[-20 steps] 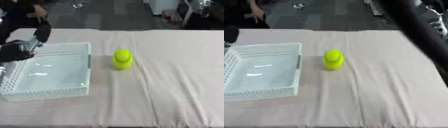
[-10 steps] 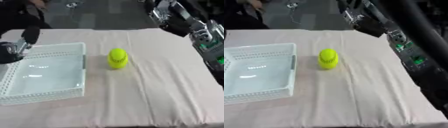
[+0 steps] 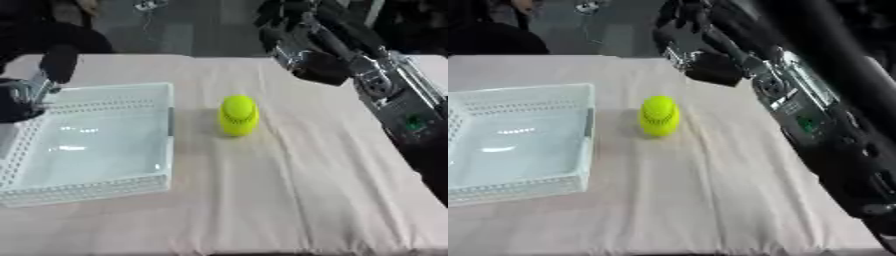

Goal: Pick up objects on the table and place them in the box.

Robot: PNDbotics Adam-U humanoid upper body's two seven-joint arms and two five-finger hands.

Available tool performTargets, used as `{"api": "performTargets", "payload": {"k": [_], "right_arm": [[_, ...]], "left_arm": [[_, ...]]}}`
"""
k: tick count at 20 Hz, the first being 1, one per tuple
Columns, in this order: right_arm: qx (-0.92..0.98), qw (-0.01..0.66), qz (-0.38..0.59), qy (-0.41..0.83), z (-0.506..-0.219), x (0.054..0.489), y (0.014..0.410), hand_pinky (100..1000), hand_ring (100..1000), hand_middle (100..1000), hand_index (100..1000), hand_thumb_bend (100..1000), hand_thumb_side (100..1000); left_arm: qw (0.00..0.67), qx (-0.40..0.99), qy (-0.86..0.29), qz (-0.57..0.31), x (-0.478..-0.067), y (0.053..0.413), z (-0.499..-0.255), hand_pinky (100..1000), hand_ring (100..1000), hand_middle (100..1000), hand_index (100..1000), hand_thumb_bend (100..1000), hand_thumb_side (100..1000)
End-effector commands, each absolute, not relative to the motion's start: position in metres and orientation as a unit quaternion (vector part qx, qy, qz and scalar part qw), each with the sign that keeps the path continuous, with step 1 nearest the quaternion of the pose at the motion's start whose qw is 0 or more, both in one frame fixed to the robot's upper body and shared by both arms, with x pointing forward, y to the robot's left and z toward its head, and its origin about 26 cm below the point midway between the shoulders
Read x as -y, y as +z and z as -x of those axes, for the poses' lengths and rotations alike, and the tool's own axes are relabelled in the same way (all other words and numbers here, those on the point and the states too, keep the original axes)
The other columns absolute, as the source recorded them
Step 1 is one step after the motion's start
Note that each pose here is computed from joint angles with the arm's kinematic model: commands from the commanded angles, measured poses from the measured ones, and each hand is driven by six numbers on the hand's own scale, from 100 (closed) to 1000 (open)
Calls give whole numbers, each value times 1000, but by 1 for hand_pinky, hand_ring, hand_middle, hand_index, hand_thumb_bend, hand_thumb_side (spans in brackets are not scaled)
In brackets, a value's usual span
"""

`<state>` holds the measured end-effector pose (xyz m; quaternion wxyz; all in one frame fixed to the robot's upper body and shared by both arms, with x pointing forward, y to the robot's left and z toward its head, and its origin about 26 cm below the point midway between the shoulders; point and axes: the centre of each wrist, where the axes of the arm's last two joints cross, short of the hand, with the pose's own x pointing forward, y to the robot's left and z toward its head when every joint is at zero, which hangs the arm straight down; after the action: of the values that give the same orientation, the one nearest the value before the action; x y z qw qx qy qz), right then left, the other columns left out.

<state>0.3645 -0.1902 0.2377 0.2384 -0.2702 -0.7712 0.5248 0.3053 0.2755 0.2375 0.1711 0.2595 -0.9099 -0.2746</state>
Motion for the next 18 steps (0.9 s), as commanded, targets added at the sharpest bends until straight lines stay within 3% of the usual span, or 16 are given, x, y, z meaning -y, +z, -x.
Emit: {"api": "performTargets", "payload": {"k": [1, 3, 11, 18], "right_arm": [[768, 220, 286, 530, -367, 189, 248, 610, 711, 792, 766, 292, 1000], [764, 212, 292, 535, -370, 189, 250, 650, 748, 816, 767, 320, 1000], [745, 209, 310, 552, -387, 198, 245, 654, 740, 803, 778, 303, 1000], [726, 196, 325, 573, -395, 203, 243, 724, 767, 809, 779, 299, 1000]], "left_arm": [[155, 915, -273, -252, -271, 247, -304, 767, 688, 845, 802, 323, 750], [153, 917, -272, -248, -270, 249, -305, 767, 688, 845, 802, 323, 750], [148, 922, -267, -237, -264, 254, -306, 765, 686, 846, 803, 317, 757], [139, 930, -257, -224, -257, 261, -308, 764, 684, 846, 804, 315, 760]]}}
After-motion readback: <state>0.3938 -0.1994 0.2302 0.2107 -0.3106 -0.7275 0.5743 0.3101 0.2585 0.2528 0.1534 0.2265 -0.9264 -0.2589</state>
